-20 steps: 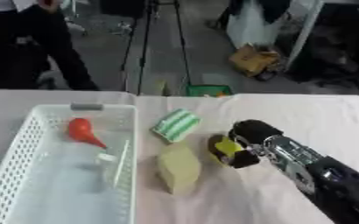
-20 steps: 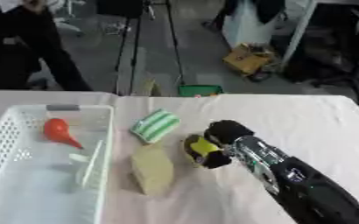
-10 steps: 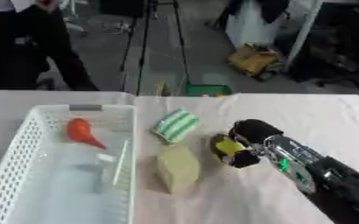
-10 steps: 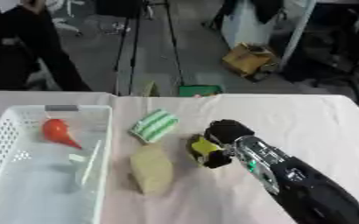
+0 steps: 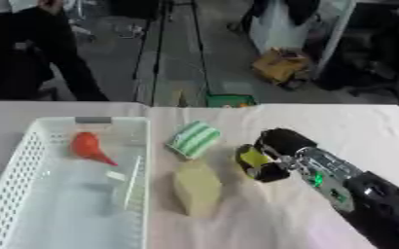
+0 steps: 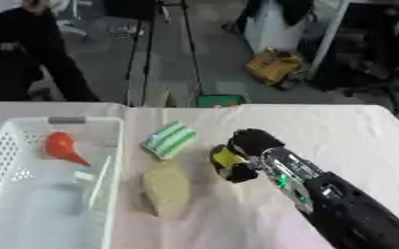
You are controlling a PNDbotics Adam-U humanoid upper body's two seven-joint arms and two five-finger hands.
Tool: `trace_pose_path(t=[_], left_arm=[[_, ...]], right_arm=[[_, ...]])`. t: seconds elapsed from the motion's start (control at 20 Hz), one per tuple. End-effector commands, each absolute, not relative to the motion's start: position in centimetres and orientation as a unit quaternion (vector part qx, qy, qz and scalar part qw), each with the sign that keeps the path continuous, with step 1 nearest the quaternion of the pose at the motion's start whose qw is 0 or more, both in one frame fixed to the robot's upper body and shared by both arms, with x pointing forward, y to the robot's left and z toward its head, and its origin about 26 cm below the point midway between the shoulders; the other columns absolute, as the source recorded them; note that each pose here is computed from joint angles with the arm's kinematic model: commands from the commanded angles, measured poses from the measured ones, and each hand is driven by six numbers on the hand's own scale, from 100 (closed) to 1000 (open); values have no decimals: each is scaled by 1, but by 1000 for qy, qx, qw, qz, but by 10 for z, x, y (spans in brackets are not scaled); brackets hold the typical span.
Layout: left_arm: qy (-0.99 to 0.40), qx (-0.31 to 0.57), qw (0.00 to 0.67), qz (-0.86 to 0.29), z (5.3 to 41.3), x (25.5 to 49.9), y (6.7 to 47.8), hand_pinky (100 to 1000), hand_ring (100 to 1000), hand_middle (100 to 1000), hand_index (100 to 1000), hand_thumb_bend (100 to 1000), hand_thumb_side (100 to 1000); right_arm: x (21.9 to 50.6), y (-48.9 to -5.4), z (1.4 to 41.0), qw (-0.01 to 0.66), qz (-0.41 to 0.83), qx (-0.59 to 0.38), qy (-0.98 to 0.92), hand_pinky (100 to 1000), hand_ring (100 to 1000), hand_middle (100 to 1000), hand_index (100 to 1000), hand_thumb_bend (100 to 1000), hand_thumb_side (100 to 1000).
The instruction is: Pick up objects on the table and place them in the box.
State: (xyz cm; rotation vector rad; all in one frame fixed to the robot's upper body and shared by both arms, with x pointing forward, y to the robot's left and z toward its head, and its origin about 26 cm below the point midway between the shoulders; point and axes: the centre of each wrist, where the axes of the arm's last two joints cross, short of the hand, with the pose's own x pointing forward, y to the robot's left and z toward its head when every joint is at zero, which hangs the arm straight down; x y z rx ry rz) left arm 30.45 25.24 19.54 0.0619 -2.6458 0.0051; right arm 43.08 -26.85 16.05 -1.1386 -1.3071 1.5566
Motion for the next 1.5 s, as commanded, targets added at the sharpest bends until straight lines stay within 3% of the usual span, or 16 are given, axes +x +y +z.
trace_pose_path(t=[0.05,0.5,1.5], left_arm=[[-973,21,232,-1,203,303,251,954,935,1000,934,107,1000],[-972,20,232,-2,203,303,251,954,936,1000,934,107,1000],[-972,13,234,-14,205,303,250,953,936,1000,935,108,1000]], right_arm=[[429,-274,187,379,605,-464,-524,819,636,216,410,322,580],[417,-264,214,356,599,-461,-550,817,626,208,401,340,582],[392,-221,323,284,582,-445,-619,817,614,203,386,350,616]])
